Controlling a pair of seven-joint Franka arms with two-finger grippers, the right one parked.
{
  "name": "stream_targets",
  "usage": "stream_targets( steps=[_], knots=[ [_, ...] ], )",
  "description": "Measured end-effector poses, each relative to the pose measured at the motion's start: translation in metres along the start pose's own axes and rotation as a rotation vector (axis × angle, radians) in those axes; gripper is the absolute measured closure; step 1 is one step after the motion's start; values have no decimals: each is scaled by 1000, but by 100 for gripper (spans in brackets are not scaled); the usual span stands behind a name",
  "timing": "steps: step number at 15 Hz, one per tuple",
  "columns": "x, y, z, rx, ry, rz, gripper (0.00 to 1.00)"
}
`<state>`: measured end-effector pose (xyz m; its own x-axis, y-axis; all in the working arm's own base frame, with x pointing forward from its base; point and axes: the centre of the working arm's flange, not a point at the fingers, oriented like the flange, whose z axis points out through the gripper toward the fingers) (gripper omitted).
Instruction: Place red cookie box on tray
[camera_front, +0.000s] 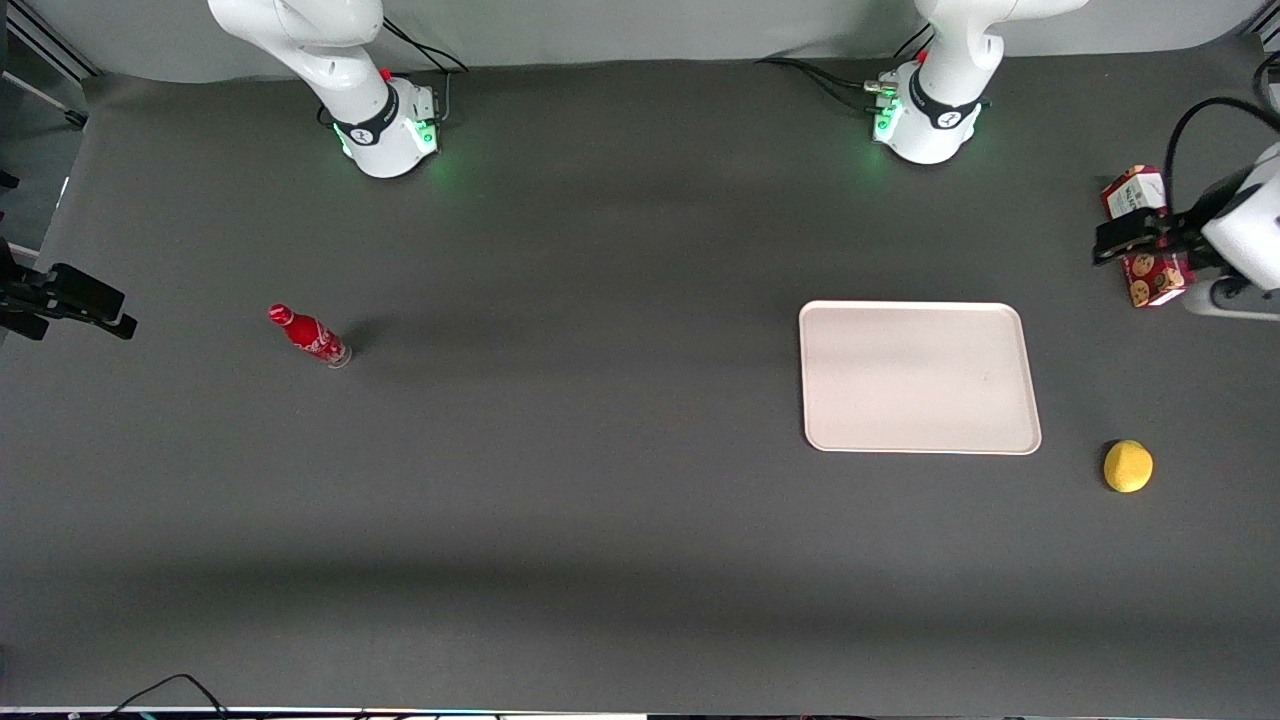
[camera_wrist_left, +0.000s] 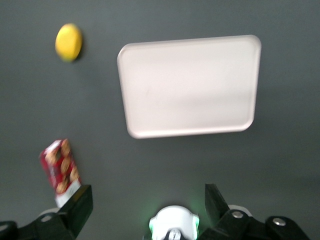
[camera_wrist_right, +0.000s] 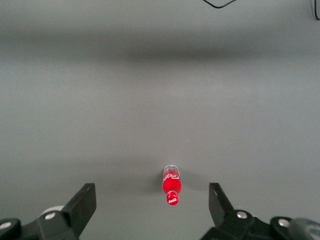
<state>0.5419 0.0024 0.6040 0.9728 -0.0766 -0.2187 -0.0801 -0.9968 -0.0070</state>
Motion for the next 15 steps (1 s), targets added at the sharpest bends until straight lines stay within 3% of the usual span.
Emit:
stream_targets(
  steps=[3,4,7,11,15],
  knots=[
    [-53,-83,-20,35,-61,-46,0],
    [-74,-117,-26,45,-64,-44,0],
    [-118,-226,-2,30,-57,-6,0],
    [-133,-321,122,28,-58,70,0],
    [-140,-339,272,23,-55,101,0]
  ],
)
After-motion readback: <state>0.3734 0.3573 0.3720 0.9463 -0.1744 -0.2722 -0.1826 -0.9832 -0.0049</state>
